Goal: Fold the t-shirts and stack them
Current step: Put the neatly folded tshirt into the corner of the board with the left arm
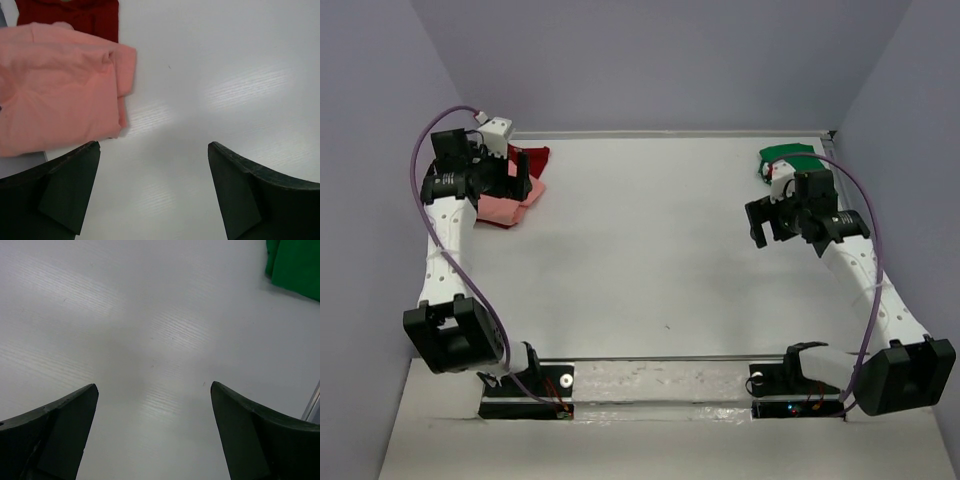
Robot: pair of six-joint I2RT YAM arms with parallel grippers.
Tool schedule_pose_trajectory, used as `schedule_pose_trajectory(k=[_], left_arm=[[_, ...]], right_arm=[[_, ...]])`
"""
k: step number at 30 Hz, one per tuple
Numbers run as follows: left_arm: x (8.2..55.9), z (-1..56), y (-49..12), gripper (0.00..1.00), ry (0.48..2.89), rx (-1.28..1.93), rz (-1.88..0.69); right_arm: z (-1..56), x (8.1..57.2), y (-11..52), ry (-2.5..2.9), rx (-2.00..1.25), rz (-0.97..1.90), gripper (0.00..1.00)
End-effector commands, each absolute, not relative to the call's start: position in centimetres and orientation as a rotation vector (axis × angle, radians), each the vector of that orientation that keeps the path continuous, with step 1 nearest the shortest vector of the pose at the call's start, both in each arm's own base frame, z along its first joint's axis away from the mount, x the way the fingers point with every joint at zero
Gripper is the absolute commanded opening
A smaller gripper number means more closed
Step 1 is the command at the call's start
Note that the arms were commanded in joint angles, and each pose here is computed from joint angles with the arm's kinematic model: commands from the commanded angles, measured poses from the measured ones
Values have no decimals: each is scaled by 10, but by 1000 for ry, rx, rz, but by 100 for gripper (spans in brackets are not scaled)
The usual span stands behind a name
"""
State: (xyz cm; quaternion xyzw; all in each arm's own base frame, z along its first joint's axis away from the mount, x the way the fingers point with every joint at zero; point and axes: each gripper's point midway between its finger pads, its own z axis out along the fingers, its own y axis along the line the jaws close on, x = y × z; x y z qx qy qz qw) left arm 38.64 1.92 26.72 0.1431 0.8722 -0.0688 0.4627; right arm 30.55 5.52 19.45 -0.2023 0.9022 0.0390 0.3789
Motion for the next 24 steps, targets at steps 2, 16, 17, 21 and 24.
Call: schedule_pose_trajectory(k=[2, 16, 17, 21, 24], left_arm=[[389, 263, 37, 99, 2078, 190, -59], [368, 267, 29, 99, 1982, 124, -75], [366, 267, 29, 99, 1979, 126, -73], [363, 260, 29, 99, 1981, 139, -65], [359, 253, 30, 99, 2002, 145, -50]], right_arm=[[193, 314, 45, 2220, -391, 29, 100], [178, 318, 34, 2233, -350, -40, 100], [178, 319, 35, 2231, -351, -32, 100], [176, 317, 38, 2228, -374, -3, 97], [188, 317, 36, 2187, -348, 16, 100]])
